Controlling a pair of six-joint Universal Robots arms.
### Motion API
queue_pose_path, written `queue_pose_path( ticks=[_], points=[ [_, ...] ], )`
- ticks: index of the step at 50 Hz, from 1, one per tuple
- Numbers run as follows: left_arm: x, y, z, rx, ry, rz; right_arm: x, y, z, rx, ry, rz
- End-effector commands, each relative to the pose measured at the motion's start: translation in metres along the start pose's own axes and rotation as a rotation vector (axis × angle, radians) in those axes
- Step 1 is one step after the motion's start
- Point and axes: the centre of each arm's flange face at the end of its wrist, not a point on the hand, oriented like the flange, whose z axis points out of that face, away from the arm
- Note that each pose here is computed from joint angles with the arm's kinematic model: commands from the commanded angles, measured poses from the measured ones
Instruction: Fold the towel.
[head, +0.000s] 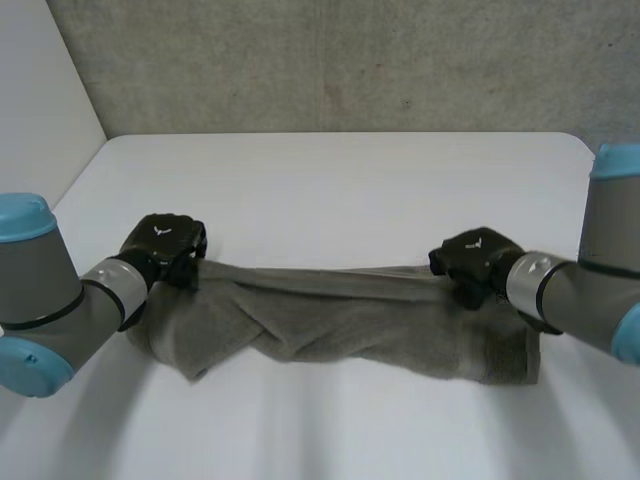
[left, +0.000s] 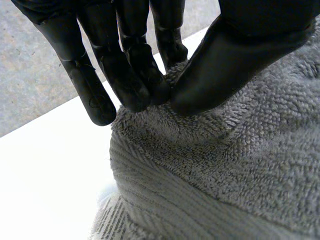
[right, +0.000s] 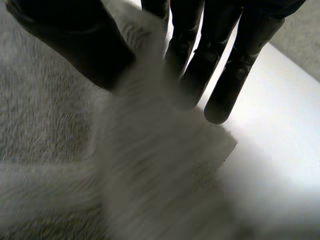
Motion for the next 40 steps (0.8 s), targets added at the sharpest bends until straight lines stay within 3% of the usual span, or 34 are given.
queue_pose_path(
  ticks=[1, 27, 36, 39, 40],
  points=[
    [0.001, 0.006, -0.001, -0.020, 0.003, 0.075, -0.012, 0.020, -0.005, -0.030, -0.019, 0.066],
    [-0.001, 0.022, 0.007, -0.056, 0.009, 0.196, 0.005, 0.041, -0.019, -0.039, 0.026, 0.072],
    [-0.006, 0.021, 0.027, -0.033, 0.003, 0.295, 0.027, -0.010, -0.023, 0.138, 0.074, -0.009],
    [-0.022, -0.009, 0.049, 0.067, -0.052, 0.373, 0.050, -0.047, -0.016, 0.260, 0.140, -0.076],
    [-0.032, -0.038, 0.059, 0.154, -0.098, 0.401, 0.050, -0.047, -0.016, 0.261, 0.140, -0.076]
  ],
)
